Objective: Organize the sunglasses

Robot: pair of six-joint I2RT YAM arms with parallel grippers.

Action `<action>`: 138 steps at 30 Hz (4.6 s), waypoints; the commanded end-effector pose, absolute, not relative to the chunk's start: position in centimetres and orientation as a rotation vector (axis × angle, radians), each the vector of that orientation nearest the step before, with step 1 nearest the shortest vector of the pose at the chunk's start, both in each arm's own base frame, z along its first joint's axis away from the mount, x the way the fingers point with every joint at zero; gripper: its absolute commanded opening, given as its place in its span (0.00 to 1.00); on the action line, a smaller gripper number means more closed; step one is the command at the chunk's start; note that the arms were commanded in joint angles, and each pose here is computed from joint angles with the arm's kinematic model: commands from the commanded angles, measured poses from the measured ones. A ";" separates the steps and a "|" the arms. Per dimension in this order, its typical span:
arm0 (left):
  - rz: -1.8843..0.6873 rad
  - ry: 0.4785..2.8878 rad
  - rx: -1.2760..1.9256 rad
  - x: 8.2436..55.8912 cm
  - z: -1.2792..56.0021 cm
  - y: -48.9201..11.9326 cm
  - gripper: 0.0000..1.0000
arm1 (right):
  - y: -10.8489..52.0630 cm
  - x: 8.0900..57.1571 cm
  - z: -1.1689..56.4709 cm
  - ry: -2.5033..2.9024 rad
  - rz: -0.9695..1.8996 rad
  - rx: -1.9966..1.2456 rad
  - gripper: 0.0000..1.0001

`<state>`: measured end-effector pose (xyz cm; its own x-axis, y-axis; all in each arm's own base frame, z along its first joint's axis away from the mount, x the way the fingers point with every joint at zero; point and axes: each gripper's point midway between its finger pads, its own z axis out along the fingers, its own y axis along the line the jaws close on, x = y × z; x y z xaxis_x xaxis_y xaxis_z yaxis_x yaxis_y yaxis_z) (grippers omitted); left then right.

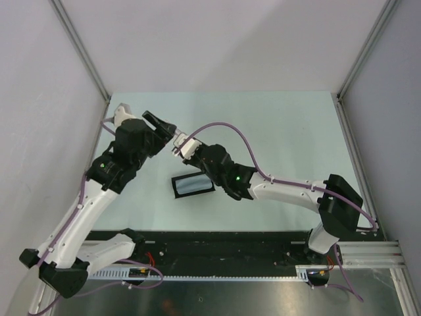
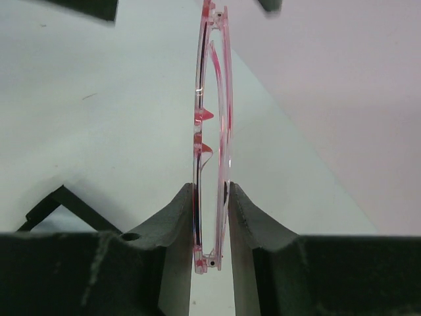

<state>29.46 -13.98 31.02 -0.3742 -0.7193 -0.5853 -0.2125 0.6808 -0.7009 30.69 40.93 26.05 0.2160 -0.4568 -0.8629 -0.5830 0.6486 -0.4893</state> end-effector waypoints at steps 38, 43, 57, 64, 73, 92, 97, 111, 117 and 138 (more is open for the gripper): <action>-1.310 1.673 0.959 15.9 37.4 -22.9 0.71 | 33.2 17.5 29.5 1.752 1.187 -1.318 0.18; -1.352 1.706 0.970 16.0 36.3 -23.2 0.73 | 33.0 16.5 28.0 1.810 1.204 -1.374 0.18; -1.430 2.012 0.998 13.5 28.3 -24.4 0.66 | 33.4 14.3 25.3 1.929 1.337 -1.493 0.19; -1.284 2.115 1.065 13.6 25.2 -24.7 0.58 | 33.7 13.8 24.7 1.949 1.346 -1.522 0.19; -1.255 2.130 1.095 13.1 24.8 -24.7 0.40 | 34.0 13.9 24.5 1.949 1.348 -1.525 0.18; -1.243 2.096 1.162 11.6 24.3 -24.3 0.54 | 34.1 14.4 25.4 1.927 1.367 -1.488 0.16; -1.240 2.102 1.161 11.6 24.1 -24.3 0.49 | 34.1 14.6 26.2 1.897 1.367 -1.470 0.14; -1.252 2.078 1.191 11.0 24.1 -24.3 0.41 | 34.2 15.1 26.8 1.879 1.392 -1.437 0.11; -1.225 2.071 1.177 11.2 24.5 -24.1 0.48 | 34.0 15.0 27.4 1.856 1.407 -1.438 0.11; -1.184 2.069 1.137 12.1 25.5 -24.2 0.20 | 34.2 14.4 27.7 1.845 1.421 -1.450 0.08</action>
<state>12.73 -24.16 24.23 -0.5669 0.4141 -0.7121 0.8233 0.3124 -0.4738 14.01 33.56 24.35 -0.4506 -0.5565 -0.6981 -0.8424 0.0063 0.5388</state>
